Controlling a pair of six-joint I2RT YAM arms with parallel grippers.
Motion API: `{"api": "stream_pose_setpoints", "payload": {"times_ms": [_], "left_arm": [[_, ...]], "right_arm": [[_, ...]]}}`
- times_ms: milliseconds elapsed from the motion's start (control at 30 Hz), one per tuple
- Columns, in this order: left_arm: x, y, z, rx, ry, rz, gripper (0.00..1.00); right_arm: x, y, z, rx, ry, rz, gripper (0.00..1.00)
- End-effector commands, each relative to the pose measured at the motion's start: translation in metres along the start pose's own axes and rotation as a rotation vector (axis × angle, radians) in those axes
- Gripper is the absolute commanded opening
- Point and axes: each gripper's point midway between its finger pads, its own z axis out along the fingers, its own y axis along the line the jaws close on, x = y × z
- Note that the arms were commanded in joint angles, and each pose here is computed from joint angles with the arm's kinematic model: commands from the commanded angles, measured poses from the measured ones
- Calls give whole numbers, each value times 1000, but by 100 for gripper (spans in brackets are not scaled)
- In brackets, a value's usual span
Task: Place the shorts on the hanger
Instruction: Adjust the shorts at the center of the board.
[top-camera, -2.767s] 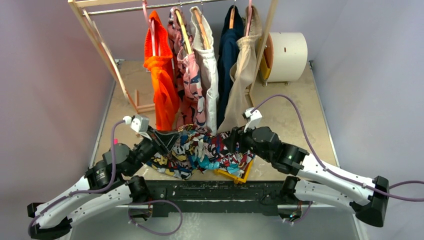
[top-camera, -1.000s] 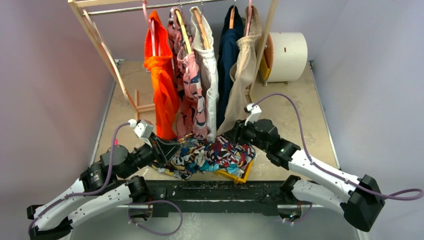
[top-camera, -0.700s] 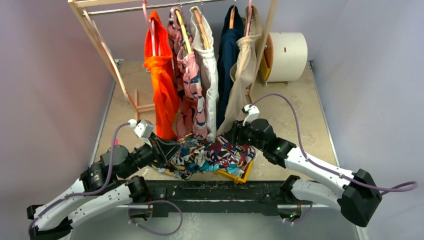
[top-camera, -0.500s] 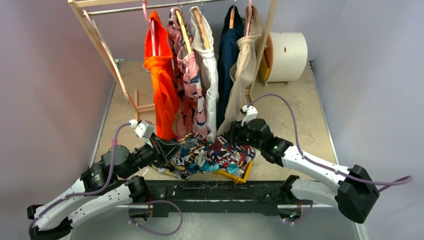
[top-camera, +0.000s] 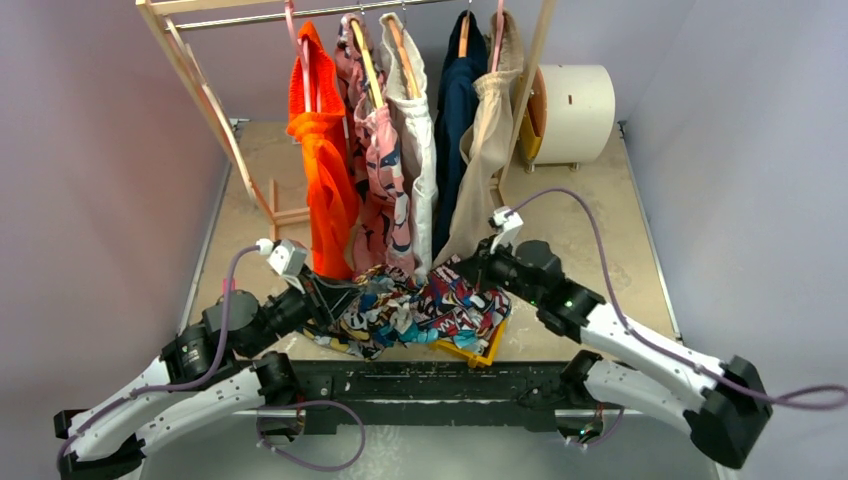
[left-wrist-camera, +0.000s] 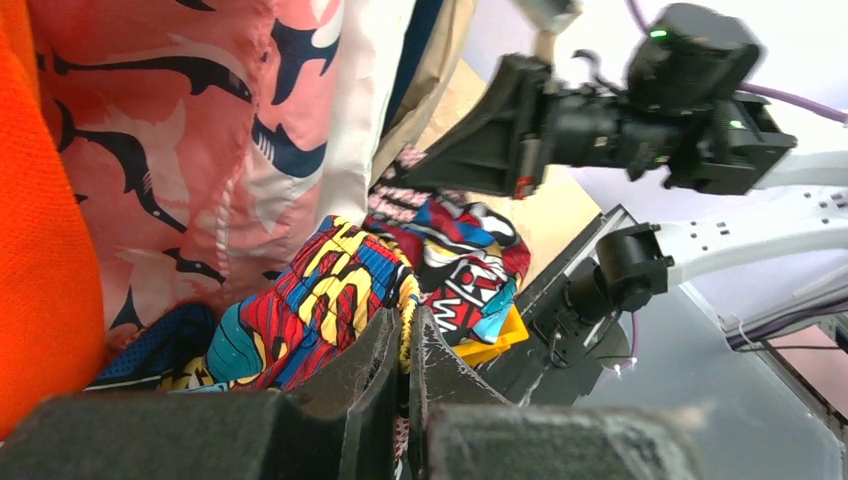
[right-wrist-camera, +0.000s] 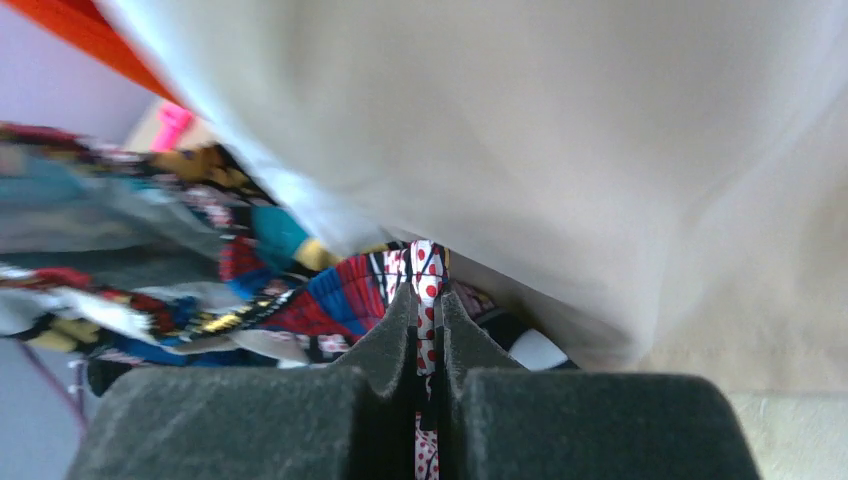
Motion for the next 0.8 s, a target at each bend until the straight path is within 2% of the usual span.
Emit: {"api": "stream_pose_setpoints", "payload": {"times_ms": [0,100,233,400,533,600,667,767], "left_arm": [[-45,-7,-12,-10,-128,-14,0],[-79,-16,-23,-8,-201,9,0],[-125,-29,-34,-13,-281,62,0],[-177,-36,-36,-69,-380,161,0],[-213,-38,-30,-138,-477,231,0],[-220,-39,-24,-150,-501,247,0],[-214,-39,-15,-143,-500,242,0],[-185,-34,-3,-109,-459,218,0]], "right_arm": [[-73,43,-42,-179,-267,-135,0],[-105,67,-77,-266,-375,-211,0],[-150,89,-117,-297,-483,-332,0],[-209,92,-148,-194,-656,-468,0],[-263,97,-182,-96,-884,-582,0],[-278,106,-199,-103,-986,-638,0],[-276,109,-202,-116,-1025,-670,0],[-250,102,-190,-147,-990,-677,0]]}}
